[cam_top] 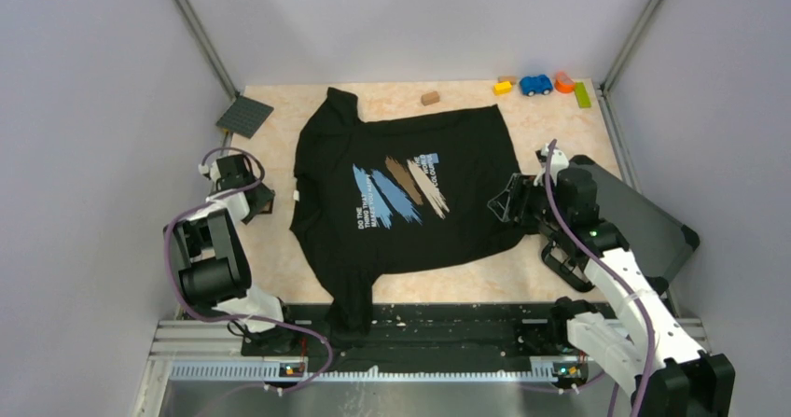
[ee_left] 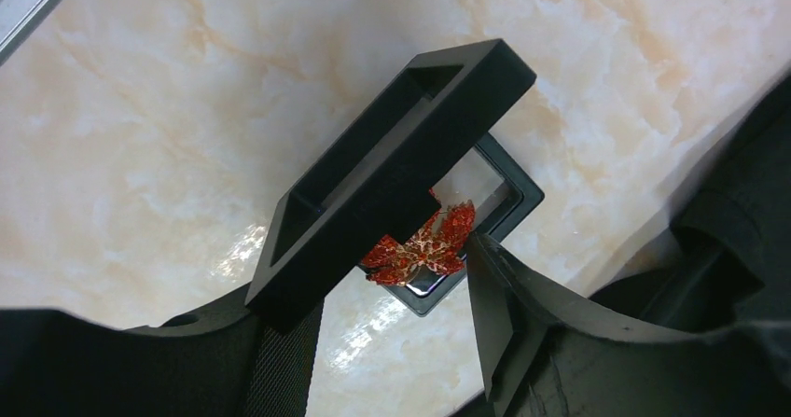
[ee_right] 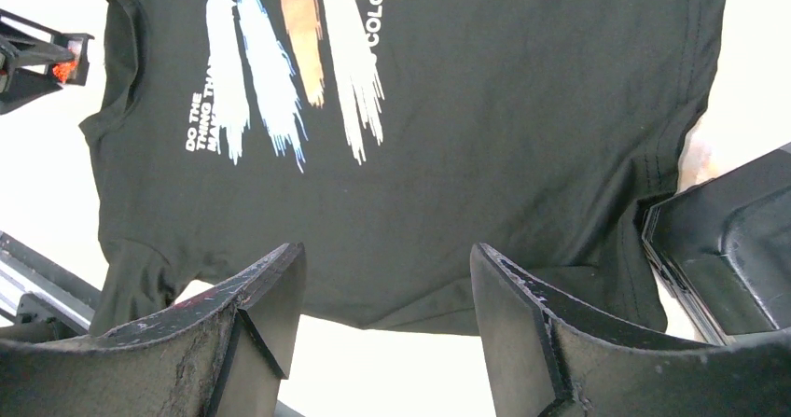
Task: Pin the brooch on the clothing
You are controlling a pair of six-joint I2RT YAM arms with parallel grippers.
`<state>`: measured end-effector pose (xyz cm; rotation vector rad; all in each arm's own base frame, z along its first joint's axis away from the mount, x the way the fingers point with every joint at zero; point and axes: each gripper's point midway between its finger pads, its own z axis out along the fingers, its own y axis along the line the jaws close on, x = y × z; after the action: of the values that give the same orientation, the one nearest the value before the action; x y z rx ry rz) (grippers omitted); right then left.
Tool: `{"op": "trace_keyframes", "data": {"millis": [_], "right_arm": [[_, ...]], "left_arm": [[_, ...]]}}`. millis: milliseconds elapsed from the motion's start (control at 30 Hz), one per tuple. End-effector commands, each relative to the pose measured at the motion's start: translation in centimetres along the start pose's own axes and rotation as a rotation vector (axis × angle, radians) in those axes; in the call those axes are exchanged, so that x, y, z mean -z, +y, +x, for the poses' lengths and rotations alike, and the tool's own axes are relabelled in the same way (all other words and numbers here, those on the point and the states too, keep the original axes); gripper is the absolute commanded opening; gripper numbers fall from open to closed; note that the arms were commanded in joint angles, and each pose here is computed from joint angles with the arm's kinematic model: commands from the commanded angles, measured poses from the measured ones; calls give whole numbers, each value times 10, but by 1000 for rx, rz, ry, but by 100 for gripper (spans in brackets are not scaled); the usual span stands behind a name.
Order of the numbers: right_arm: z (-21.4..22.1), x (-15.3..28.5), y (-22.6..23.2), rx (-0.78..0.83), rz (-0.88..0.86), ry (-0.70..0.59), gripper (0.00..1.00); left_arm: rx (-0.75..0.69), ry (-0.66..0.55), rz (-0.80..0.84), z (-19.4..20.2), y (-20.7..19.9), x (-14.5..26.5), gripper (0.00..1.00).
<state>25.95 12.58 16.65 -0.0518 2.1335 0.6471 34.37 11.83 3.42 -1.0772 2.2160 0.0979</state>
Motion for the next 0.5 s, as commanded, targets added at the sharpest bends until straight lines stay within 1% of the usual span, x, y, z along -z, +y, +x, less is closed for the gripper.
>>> {"op": "trace_keyframes", "data": {"millis": [0,467], "right_arm": [[-8,-2,8,23,-32,-26,67],[-5,-10,5,16,-28,-4,67]], "left_arm": [[29,-77,71,-30,-21,0,60],[24,-33,57,-24,-21,-14,57]]}}
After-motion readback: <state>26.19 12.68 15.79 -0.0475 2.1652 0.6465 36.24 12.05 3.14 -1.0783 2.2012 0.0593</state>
